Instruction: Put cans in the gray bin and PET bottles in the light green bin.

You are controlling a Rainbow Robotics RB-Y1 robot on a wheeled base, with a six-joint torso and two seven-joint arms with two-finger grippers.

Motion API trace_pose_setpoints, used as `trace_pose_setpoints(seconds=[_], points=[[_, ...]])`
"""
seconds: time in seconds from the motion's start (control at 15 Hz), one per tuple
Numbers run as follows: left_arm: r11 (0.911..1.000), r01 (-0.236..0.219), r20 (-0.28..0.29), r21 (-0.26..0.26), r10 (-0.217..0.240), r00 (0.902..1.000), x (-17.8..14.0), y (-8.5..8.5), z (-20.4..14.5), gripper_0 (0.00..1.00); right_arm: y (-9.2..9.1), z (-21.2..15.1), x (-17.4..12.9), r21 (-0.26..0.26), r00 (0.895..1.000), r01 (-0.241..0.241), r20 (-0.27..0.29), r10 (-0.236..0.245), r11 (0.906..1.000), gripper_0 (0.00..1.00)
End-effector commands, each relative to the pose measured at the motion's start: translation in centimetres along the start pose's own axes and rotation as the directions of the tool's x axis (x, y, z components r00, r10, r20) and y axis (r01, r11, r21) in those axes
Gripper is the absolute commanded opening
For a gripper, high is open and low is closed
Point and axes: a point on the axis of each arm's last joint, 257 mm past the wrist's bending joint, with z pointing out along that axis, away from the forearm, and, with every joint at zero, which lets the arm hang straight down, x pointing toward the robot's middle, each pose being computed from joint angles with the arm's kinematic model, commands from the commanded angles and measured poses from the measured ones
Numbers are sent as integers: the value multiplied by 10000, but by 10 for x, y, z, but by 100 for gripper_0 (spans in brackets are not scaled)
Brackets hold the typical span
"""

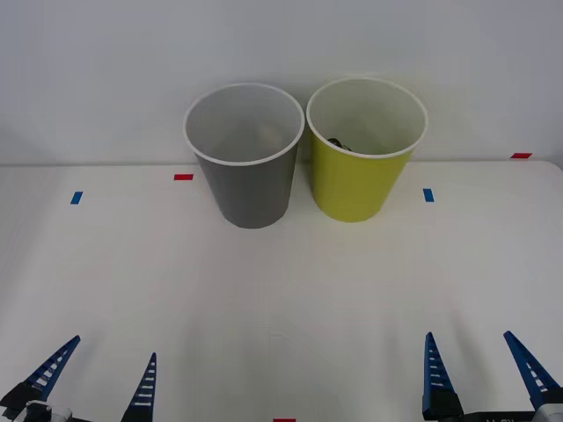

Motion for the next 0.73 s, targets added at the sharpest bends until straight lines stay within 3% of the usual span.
trace_pose_setpoints(seconds=[0.07,0.73], points=[[10000,4,0,-1,-4,10000,0,0,0,100,0,0,0,0,10000,0,0,0,10000,100],[10000,4,0,-1,-4,10000,0,0,0,100,0,0,0,0,10000,0,0,0,10000,100]])
